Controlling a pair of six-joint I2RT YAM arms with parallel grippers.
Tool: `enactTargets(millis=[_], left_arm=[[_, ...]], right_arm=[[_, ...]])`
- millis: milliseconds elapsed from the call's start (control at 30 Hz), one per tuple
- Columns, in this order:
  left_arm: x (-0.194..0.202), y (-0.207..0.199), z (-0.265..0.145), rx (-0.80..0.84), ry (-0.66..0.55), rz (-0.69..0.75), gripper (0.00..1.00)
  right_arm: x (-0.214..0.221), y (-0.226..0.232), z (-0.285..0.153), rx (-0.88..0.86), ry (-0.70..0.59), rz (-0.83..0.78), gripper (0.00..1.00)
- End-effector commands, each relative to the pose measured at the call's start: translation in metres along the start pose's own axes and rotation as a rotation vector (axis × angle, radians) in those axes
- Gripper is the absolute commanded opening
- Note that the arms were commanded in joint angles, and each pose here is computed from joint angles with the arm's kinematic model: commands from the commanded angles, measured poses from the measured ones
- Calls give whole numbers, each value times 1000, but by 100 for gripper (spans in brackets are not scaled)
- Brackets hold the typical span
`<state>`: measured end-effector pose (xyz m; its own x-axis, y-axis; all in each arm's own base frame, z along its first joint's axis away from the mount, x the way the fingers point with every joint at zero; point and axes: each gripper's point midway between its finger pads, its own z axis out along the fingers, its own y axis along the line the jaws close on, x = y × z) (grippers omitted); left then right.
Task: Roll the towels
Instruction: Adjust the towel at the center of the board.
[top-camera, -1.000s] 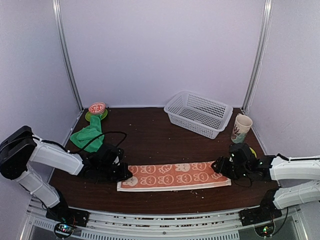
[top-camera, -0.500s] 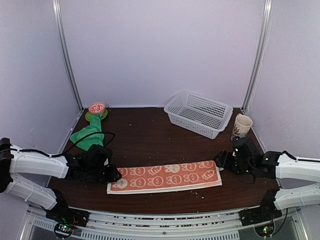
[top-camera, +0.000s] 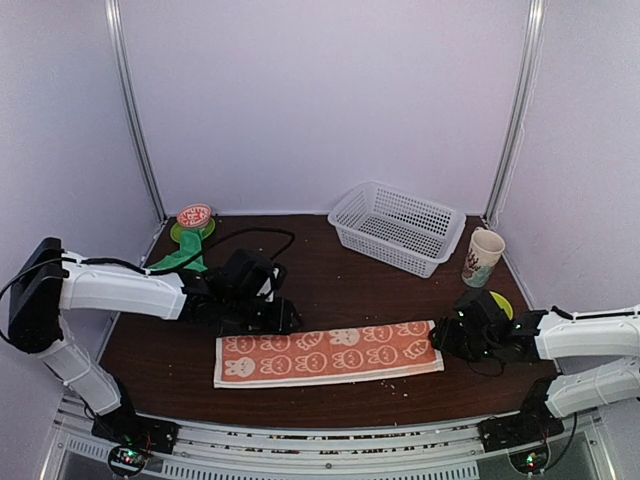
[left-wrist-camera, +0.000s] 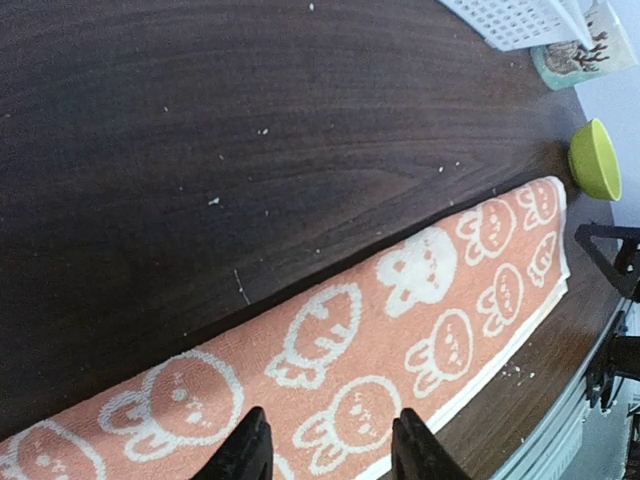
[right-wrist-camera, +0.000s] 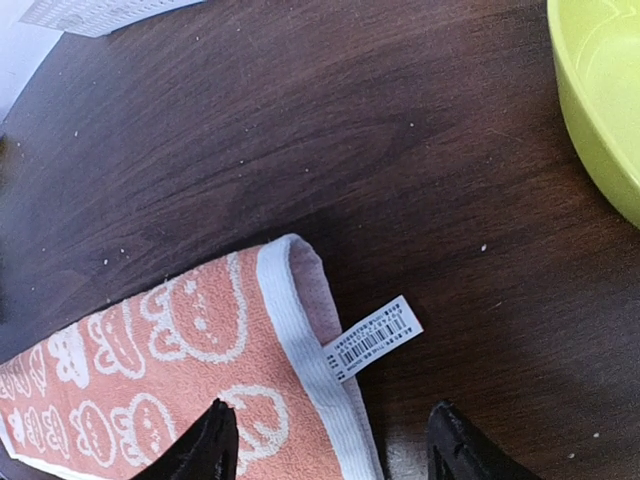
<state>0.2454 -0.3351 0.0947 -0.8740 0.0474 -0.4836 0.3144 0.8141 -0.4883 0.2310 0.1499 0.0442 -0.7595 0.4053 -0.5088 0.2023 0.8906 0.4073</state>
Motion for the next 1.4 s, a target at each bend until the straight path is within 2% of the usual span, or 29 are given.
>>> enactTargets(millis=[0, 200, 433, 633, 1000, 1233, 1367], left_arm=[[-4, -18, 4, 59, 3, 29, 42], [20, 12, -2, 1, 11, -5, 41], [49, 50, -22, -86, 19, -64, 41], [60, 73, -49, -137, -28, -114, 41], [75, 99, -60, -219, -30, -142, 40], [77, 106, -69, -233, -50, -154, 40], [78, 109, -72, -247, -52, -155, 40]], right_arm=[[-8, 20, -8, -53, -17, -24, 62], [16, 16, -11, -68, 52, -73, 46], [22, -9, -11, 1, 27, -35, 43], [24, -15, -8, 21, 23, 1, 38], [33, -16, 0, 14, 46, 27, 22], [34, -17, 1, 12, 51, 24, 3], [34, -14, 0, 6, 56, 24, 0]])
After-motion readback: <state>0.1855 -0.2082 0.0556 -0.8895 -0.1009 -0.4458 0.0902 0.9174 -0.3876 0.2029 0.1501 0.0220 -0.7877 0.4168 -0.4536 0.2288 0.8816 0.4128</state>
